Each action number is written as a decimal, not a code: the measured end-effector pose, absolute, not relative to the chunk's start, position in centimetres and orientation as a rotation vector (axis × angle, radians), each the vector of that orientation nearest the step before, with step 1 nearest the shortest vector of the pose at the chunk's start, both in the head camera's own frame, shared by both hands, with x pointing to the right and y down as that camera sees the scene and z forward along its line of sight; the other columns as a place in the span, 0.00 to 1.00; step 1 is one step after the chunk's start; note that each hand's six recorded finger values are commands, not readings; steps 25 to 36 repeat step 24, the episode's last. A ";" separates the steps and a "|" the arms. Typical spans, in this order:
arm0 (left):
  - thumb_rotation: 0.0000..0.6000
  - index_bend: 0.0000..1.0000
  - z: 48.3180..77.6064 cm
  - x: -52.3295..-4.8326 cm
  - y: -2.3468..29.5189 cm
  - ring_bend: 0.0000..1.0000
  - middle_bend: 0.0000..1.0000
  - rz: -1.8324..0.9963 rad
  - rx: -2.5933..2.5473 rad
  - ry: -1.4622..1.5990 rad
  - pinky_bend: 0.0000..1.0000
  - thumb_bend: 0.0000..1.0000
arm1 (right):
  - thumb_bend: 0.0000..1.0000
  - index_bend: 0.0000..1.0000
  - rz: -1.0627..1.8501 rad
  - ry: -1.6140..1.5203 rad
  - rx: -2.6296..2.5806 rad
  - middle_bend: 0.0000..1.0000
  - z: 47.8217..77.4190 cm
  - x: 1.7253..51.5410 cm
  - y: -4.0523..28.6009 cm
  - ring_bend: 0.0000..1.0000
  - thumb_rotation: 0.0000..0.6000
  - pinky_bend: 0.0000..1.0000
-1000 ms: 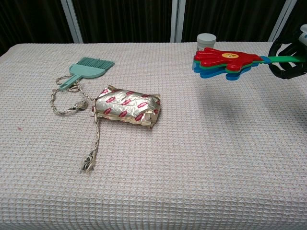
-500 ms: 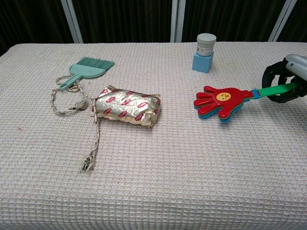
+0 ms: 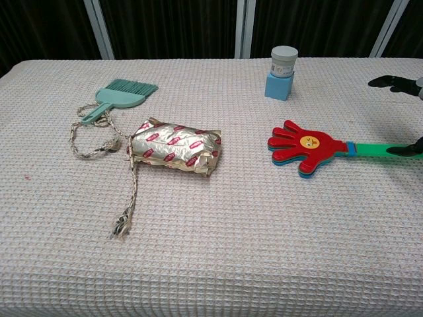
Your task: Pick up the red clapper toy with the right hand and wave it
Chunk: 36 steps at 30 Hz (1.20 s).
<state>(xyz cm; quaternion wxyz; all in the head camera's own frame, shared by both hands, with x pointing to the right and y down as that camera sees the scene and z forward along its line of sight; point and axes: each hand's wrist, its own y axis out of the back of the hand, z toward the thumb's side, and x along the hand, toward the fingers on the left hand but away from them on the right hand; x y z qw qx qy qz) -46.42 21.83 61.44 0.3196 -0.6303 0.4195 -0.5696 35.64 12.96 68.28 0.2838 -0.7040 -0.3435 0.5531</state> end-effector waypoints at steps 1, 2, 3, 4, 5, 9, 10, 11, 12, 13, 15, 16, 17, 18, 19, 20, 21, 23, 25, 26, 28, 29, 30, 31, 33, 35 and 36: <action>1.00 0.04 61.4 -46.4 21.8 0.00 0.02 -1.496 -1.657 1.103 0.06 0.13 | 0.10 0.00 1.491 -0.915 -1.878 0.00 68.0 36.1 13.1 0.00 1.00 0.00; 1.00 0.04 61.4 -46.4 21.8 0.00 0.02 -1.495 -1.656 1.103 0.06 0.13 | 0.10 0.00 1.502 -0.912 -1.871 0.00 67.6 36.6 13.2 0.00 1.00 0.00; 1.00 0.04 61.4 -46.3 21.7 0.00 0.02 -1.494 -1.655 1.103 0.06 0.13 | 0.10 0.00 1.519 -0.912 -1.863 0.00 67.2 37.3 13.3 0.00 1.00 0.00; 1.00 0.04 61.3 -46.3 21.7 0.00 0.02 -1.493 -1.654 1.102 0.06 0.13 | 0.10 0.00 1.531 -0.914 -1.857 0.00 66.9 37.8 13.5 0.00 1.00 0.00; 1.00 0.04 61.3 -46.3 21.7 0.00 0.02 -1.491 -1.653 1.103 0.06 0.13 | 0.10 0.00 1.542 -0.921 -1.851 0.00 66.5 38.4 13.6 0.00 1.00 0.00; 1.00 0.04 61.0 -46.0 21.4 0.00 0.02 -1.481 -1.650 1.105 0.06 0.13 | 0.11 0.00 1.538 -0.976 -1.831 0.00 65.2 39.9 14.2 0.00 1.00 0.00; 1.00 0.04 60.9 -45.9 21.4 0.00 0.02 -1.477 -1.648 1.106 0.06 0.13 | 0.12 0.00 1.525 -0.984 -1.826 0.00 64.9 40.0 14.3 0.00 1.00 0.00; 1.00 0.04 60.7 -45.8 21.3 0.00 0.02 -1.473 -1.643 1.105 0.06 0.13 | 0.12 0.00 1.510 -0.992 -1.818 0.00 64.7 40.1 14.4 0.00 1.00 0.00; 1.00 0.04 60.6 -45.8 21.2 0.00 0.02 -1.471 -1.638 1.104 0.06 0.13 | 0.13 0.00 1.483 -1.007 -1.796 0.00 64.1 40.4 14.6 0.00 1.00 0.00; 1.00 0.04 60.5 -45.8 21.1 0.00 0.02 -1.470 -1.633 1.102 0.06 0.13 | 0.13 0.00 1.472 -1.013 -1.784 0.00 63.9 40.5 14.7 0.00 1.00 0.00; 1.00 0.04 60.3 -45.9 21.0 0.00 0.02 -1.472 -1.626 1.097 0.06 0.13 | 0.13 0.00 1.435 -1.033 -1.730 0.00 63.2 41.2 15.1 0.00 1.00 0.00; 1.00 0.04 60.2 -46.0 21.0 0.00 0.02 -1.474 -1.623 1.096 0.06 0.13 | 0.13 0.00 1.421 -1.040 -1.702 0.00 62.9 41.6 15.3 0.00 1.00 0.00; 1.00 0.04 60.2 -46.0 20.9 0.00 0.02 -1.475 -1.621 1.094 0.06 0.13 | 0.13 0.00 1.408 -1.046 -1.671 0.00 62.6 42.1 15.6 0.00 1.00 0.00; 1.00 0.04 60.1 -46.1 20.9 0.00 0.02 -1.476 -1.620 1.094 0.06 0.13 | 0.13 0.00 1.394 -1.053 -1.628 0.00 62.2 42.7 16.1 0.00 1.00 0.00; 1.00 0.04 60.1 -46.1 20.9 0.00 0.02 -1.475 -1.618 1.095 0.06 0.13 | 0.13 0.00 1.387 -1.056 -1.596 0.00 62.0 43.2 16.6 0.00 1.00 0.00; 1.00 0.04 60.0 -46.1 20.9 0.00 0.02 -1.473 -1.615 1.099 0.06 0.13 | 0.14 0.00 1.382 -1.059 -1.565 0.00 61.8 43.8 17.1 0.00 1.00 0.00; 1.00 0.04 60.0 -46.1 20.9 0.00 0.02 -1.470 -1.614 1.103 0.06 0.13 | 0.14 0.00 1.384 -1.062 -1.530 0.00 61.6 44.4 17.8 0.00 1.00 0.00; 1.00 0.04 59.9 -46.0 20.9 0.00 0.02 -1.462 -1.612 1.113 0.06 0.13 | 0.14 0.00 1.400 -1.063 -1.492 0.00 61.6 45.3 18.8 0.00 1.00 0.00; 1.00 0.04 60.0 -46.0 20.9 0.00 0.02 -1.460 -1.612 1.115 0.06 0.13 | 0.14 0.00 1.415 -1.065 -1.475 0.00 61.8 45.8 19.4 0.00 1.00 0.00; 1.00 0.04 60.0 -46.0 20.9 0.00 0.02 -1.460 -1.612 1.115 0.06 0.13 | 0.14 0.00 1.415 -1.065 -1.475 0.00 61.8 45.8 19.4 0.00 1.00 0.00; 1.00 0.04 60.0 -46.0 20.9 0.00 0.02 -1.460 -1.612 1.115 0.06 0.13 | 0.14 0.00 1.415 -1.065 -1.475 0.00 61.8 45.8 19.4 0.00 1.00 0.00; 1.00 0.04 60.0 -46.0 20.9 0.00 0.02 -1.460 -1.612 1.115 0.06 0.13 | 0.14 0.00 1.415 -1.065 -1.475 0.00 61.8 45.8 19.4 0.00 1.00 0.00; 1.00 0.04 60.0 -46.0 20.9 0.00 0.02 -1.460 -1.612 1.115 0.06 0.13 | 0.14 0.00 1.415 -1.065 -1.475 0.00 61.8 45.8 19.4 0.00 1.00 0.00; 1.00 0.04 60.0 -46.0 20.9 0.00 0.02 -1.460 -1.612 1.115 0.06 0.13 | 0.14 0.00 1.415 -1.065 -1.475 0.00 61.8 45.8 19.4 0.00 1.00 0.00; 1.00 0.04 60.0 -46.0 20.9 0.00 0.02 -1.460 -1.612 1.115 0.06 0.13 | 0.14 0.00 1.415 -1.065 -1.475 0.00 61.8 45.8 19.4 0.00 1.00 0.00; 1.00 0.04 60.0 -46.0 20.9 0.00 0.02 -1.460 -1.612 1.115 0.06 0.13 | 0.14 0.00 1.415 -1.065 -1.475 0.00 61.8 45.8 19.4 0.00 1.00 0.00; 1.00 0.04 60.0 -46.0 20.9 0.00 0.02 -1.460 -1.612 1.115 0.06 0.13 | 0.14 0.00 1.415 -1.065 -1.475 0.00 61.8 45.8 19.4 0.00 1.00 0.00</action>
